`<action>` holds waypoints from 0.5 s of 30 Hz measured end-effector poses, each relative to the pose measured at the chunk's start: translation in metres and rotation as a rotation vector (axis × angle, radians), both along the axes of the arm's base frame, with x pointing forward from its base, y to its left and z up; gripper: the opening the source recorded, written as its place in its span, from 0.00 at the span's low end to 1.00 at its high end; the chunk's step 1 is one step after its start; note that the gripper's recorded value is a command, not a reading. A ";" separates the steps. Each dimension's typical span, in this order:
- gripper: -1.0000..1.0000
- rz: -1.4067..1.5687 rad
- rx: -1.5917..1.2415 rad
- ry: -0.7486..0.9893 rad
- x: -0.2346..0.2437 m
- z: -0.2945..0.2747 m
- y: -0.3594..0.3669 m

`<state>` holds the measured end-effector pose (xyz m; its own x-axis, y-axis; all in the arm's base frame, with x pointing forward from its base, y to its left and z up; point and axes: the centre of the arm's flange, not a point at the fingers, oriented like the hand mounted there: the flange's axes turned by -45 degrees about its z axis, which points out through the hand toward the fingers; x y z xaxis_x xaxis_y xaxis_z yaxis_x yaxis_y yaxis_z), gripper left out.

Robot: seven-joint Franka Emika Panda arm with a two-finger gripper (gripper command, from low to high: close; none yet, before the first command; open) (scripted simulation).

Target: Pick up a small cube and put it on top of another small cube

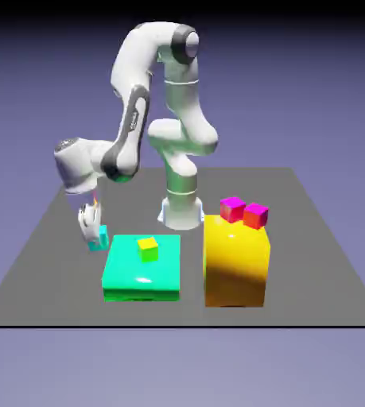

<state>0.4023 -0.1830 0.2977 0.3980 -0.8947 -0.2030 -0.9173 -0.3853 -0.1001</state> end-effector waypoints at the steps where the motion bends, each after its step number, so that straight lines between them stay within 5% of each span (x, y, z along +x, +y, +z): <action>1: 0.00 0.077 0.003 -0.006 0.008 0.015 0.024; 6: 0.00 0.496 -0.018 -0.018 0.018 0.085 0.166; 12: 0.00 0.974 -0.124 0.001 -0.045 0.155 0.320; 15: 0.00 0.989 -0.128 0.002 -0.048 0.141 0.326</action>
